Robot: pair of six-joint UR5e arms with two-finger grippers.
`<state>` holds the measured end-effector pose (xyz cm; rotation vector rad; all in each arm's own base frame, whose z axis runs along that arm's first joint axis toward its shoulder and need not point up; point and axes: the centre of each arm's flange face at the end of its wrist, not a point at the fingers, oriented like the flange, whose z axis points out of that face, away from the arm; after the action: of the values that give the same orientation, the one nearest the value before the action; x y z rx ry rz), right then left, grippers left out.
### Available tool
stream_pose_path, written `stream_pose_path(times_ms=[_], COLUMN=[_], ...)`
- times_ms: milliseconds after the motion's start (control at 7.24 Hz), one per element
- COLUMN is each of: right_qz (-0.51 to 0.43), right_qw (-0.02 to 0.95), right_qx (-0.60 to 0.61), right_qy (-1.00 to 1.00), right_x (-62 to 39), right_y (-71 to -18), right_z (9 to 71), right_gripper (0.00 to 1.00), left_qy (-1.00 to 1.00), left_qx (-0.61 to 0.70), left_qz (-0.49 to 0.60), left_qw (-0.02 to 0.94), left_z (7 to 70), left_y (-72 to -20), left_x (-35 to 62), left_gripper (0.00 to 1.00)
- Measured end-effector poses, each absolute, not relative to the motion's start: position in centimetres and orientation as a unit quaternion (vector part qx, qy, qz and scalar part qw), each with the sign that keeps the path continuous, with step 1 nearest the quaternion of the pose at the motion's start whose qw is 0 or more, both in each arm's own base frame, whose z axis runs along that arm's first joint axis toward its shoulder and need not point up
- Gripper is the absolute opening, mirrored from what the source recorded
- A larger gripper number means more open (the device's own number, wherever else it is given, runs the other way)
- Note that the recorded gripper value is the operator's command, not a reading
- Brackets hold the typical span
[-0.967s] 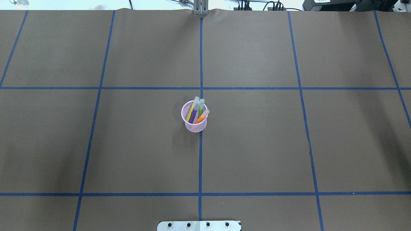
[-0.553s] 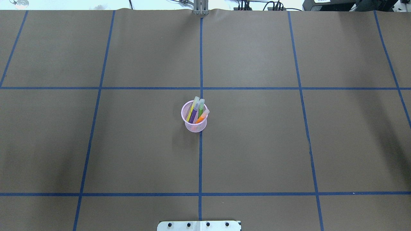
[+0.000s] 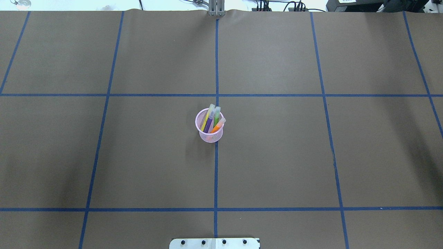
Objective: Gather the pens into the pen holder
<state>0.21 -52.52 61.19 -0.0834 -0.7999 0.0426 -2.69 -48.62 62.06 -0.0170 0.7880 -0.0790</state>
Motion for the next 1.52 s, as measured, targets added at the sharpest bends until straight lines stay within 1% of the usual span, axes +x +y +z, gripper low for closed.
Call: stream_pose_path(times_ms=[1520], right_qz=[0.018], right_qw=[0.920], right_qx=[-0.037], right_qy=[-0.390], right_x=[0.20], right_y=[-52.60], right_z=[60.80], right_gripper=[1.00], left_qy=[0.384], left_qx=[-0.008], left_qz=[-0.038], left_qw=[0.923], left_z=[62.05], left_y=[-48.59], left_x=[-2.69], left_gripper=[1.00])
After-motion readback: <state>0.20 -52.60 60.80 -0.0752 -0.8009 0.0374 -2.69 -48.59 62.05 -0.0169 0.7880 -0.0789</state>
